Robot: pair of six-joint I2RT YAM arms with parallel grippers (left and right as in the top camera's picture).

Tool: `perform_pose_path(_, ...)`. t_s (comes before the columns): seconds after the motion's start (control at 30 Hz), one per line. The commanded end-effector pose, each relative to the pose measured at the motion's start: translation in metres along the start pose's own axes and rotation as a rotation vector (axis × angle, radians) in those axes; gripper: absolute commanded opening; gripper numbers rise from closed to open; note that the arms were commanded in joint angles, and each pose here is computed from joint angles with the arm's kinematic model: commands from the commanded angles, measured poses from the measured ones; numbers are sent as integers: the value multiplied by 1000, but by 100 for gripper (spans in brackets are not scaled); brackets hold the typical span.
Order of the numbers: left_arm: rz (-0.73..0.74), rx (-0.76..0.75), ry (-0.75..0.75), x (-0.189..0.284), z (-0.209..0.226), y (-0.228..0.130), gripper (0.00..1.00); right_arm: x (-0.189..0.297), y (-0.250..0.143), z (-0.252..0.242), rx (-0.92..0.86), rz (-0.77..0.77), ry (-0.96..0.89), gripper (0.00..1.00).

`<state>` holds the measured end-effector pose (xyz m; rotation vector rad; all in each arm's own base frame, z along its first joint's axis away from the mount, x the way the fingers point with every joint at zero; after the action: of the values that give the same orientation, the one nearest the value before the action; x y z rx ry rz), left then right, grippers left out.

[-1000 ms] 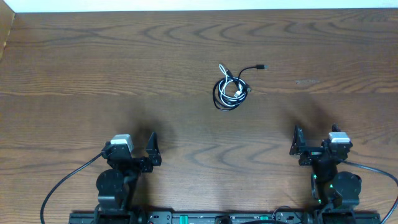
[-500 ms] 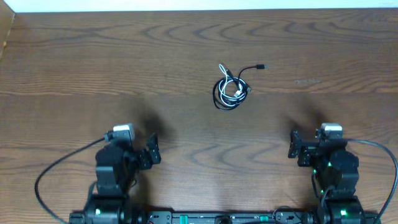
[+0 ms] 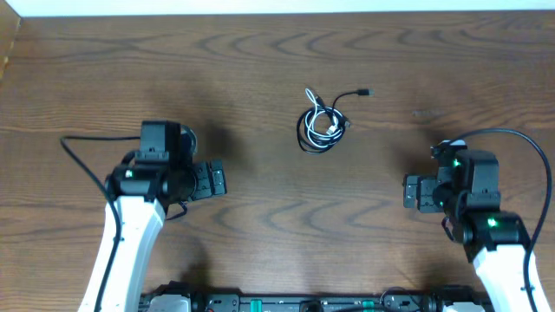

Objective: Untangle cables
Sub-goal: 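Move the left gripper to the cable bundle and grasp it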

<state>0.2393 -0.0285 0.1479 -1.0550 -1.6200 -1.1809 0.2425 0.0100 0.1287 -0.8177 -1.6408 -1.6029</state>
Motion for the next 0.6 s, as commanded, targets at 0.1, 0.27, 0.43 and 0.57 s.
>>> perform_pose_path(0.1, 128, 19, -12, 8, -2, -18, 98, 6, 26, 11, 62, -36, 72, 99)
perform_pose_path(0.27, 197, 36, -108, 11, -15, -31, 98, 9, 26, 26, 64, -38, 182, 99)
perform_pose_path(0.43, 22, 80, -178, 8, -28, 9, 98, 9, 28, 27, 30, -44, 188, 99)
perform_pose_path(0.57, -127, 125, -256, 14, -41, 44, 98, 9, 30, 27, -32, -46, 189, 99)
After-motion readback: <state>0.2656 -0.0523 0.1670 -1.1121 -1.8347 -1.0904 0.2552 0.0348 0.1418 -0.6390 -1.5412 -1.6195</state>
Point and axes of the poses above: each gripper's point midway between its finger pads, its own x axis back along the fingers, its own z axis along the line the jaws close on, y = z × x, the point moved 3 cm from there along x, back along the fingers, and after that the axes turned 1 degree about x, right-handed, at the moved point
